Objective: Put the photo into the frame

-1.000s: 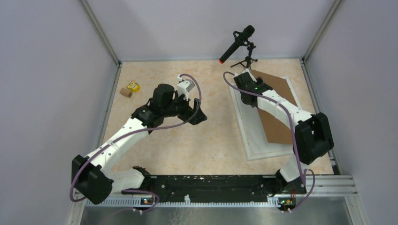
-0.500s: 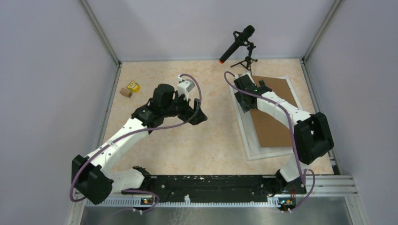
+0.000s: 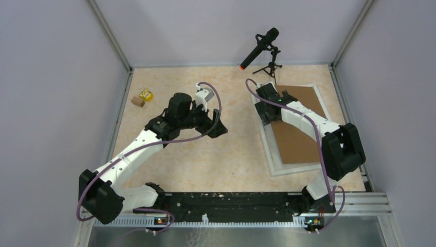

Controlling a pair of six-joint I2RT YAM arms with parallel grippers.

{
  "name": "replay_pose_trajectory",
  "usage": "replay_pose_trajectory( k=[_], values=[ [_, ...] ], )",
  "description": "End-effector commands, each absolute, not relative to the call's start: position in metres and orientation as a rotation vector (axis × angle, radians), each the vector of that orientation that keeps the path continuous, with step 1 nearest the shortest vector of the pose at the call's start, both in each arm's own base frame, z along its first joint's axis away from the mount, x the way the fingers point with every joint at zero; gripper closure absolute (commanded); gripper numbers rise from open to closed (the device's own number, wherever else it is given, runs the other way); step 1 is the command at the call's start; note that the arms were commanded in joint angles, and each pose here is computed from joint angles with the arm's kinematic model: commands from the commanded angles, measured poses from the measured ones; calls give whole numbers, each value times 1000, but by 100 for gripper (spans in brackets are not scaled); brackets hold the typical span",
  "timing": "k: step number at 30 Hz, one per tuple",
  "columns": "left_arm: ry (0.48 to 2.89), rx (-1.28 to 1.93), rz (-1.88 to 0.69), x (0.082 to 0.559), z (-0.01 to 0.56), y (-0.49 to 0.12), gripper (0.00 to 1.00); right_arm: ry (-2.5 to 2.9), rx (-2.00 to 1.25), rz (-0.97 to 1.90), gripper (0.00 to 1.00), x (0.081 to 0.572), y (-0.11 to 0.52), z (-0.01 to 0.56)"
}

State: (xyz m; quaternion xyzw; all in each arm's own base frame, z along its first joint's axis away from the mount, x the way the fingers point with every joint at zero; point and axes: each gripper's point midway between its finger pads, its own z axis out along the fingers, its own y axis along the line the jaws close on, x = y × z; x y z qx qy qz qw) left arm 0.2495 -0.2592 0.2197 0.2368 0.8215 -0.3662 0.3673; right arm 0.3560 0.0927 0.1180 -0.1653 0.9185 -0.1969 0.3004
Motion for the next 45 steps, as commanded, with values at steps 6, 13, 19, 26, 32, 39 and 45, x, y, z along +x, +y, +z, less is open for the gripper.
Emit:
replay_pose_trajectory(
  k=[6,13,19,26,32,39,45],
  values=[
    [2048,646,-978,250,224,-267,2,2458,-415,-431,1,356,109,108],
    [2049,650,-973,250,223,-267,1,2487,-421,-365,1,350,116,104],
    [2064,651,-979,251,219,-268,2,2508,-443,-347,1,346,118,98],
    [2066,651,-970,251,219,-268,2,2532,-455,-355,1,341,116,88],
    [2063,652,-975,251,219,-268,2,2537,-395,-262,1,335,124,92],
    [2057,651,-973,251,219,-268,2,2533,-167,146,2,319,164,96],
    [2055,651,-969,251,219,-267,2,2572,-54,157,23,310,161,72]
  ],
)
